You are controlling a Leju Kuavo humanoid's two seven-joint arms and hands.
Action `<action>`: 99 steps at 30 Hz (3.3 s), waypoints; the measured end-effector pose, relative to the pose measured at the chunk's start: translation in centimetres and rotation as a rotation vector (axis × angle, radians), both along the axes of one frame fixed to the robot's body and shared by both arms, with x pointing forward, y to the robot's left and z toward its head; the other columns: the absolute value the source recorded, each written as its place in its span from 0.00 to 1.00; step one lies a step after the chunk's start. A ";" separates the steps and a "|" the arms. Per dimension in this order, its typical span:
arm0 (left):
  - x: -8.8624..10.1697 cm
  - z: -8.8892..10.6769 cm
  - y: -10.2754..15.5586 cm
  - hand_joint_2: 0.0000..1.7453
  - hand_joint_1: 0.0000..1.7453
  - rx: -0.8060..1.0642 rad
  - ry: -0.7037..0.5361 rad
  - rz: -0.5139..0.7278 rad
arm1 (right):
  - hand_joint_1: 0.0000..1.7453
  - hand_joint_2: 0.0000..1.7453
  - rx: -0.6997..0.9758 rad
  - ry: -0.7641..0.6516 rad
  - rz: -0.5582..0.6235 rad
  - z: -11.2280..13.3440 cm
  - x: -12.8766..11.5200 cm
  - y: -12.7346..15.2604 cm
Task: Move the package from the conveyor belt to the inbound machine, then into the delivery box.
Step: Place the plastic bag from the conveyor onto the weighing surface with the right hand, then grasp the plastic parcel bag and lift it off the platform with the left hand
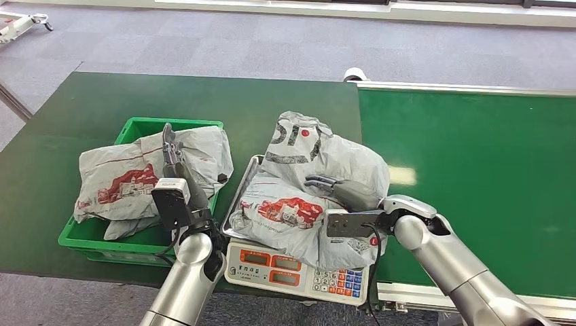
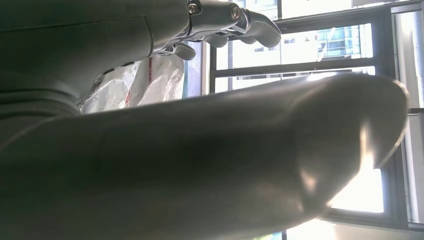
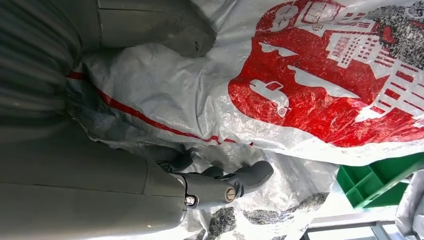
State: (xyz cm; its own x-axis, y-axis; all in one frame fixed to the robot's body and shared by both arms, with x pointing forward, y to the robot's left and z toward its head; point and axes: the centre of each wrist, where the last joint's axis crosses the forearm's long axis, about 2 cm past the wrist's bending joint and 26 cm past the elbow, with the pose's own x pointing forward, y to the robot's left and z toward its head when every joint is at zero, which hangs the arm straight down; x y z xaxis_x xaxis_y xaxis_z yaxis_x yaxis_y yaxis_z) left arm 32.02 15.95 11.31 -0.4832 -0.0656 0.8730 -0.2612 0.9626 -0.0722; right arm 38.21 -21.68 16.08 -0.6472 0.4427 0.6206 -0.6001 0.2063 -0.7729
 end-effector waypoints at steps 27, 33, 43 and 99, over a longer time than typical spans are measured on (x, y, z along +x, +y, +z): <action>0.1 0.0 -0.4 0.00 0.00 -0.013 0.001 -0.036 | 0.00 1.00 1.050 -0.637 -0.484 4.4 -7.5 -2.8; 0.1 0.1 -0.5 0.00 0.00 -0.019 0.002 -0.038 | 0.00 1.00 1.123 -0.712 -0.726 3.5 -8.2 -4.6; 0.3 0.0 -0.6 0.25 0.00 -0.012 0.003 -0.069 | 0.00 1.00 1.044 -0.590 -1.071 -2.5 -7.6 -9.6; 2.7 -1.6 -6.2 1.00 1.00 1.193 0.403 -0.887 | 0.00 1.00 0.827 -0.384 -1.299 -9.4 -6.2 -11.5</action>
